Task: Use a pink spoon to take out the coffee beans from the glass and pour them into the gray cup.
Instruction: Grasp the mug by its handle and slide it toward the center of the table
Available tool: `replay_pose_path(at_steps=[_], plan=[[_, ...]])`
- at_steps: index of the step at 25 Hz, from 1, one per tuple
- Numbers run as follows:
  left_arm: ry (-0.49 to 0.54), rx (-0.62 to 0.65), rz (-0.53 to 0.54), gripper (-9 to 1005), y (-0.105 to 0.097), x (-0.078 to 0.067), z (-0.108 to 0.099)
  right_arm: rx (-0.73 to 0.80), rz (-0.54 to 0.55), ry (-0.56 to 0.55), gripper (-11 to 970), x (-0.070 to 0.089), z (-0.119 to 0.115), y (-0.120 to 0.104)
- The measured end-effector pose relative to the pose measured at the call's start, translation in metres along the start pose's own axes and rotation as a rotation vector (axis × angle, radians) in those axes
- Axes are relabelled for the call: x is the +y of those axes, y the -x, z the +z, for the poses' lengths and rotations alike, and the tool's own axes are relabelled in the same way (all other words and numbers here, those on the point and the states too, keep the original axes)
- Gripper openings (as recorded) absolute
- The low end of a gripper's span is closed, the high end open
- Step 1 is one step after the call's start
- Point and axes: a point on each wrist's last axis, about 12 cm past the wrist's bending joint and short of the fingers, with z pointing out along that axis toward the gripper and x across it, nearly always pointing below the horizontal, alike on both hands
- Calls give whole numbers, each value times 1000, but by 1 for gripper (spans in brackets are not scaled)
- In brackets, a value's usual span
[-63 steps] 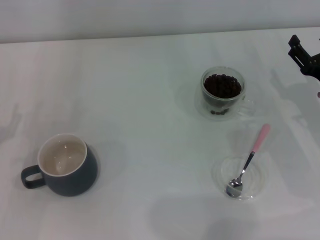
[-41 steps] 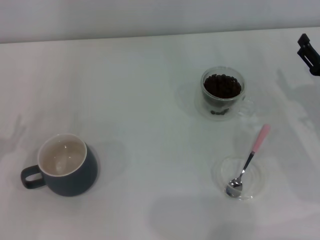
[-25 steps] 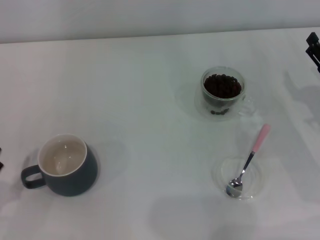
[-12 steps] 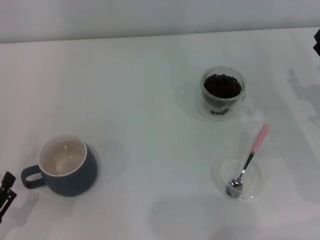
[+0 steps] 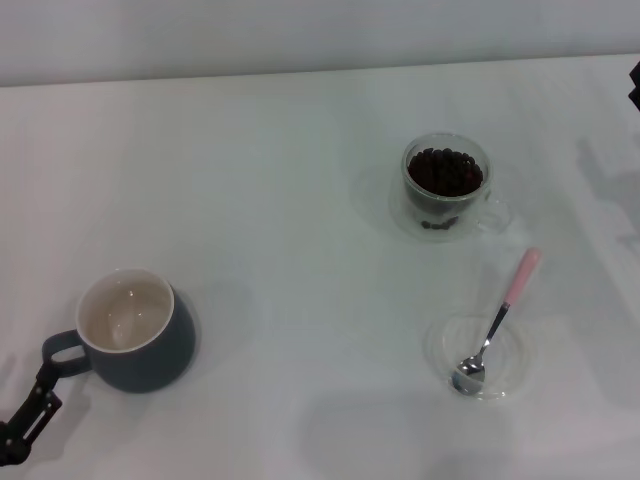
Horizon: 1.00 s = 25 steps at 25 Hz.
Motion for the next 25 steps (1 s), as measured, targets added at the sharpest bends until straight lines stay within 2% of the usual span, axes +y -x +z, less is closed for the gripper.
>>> replay_pose_path(at_steps=[8, 25], plan=[[5, 45, 7, 887, -4, 3, 8, -37, 17, 14, 873, 3, -9, 1], [-27, 48, -21, 796, 0, 6, 29, -29, 33, 2, 872, 3, -19, -2]])
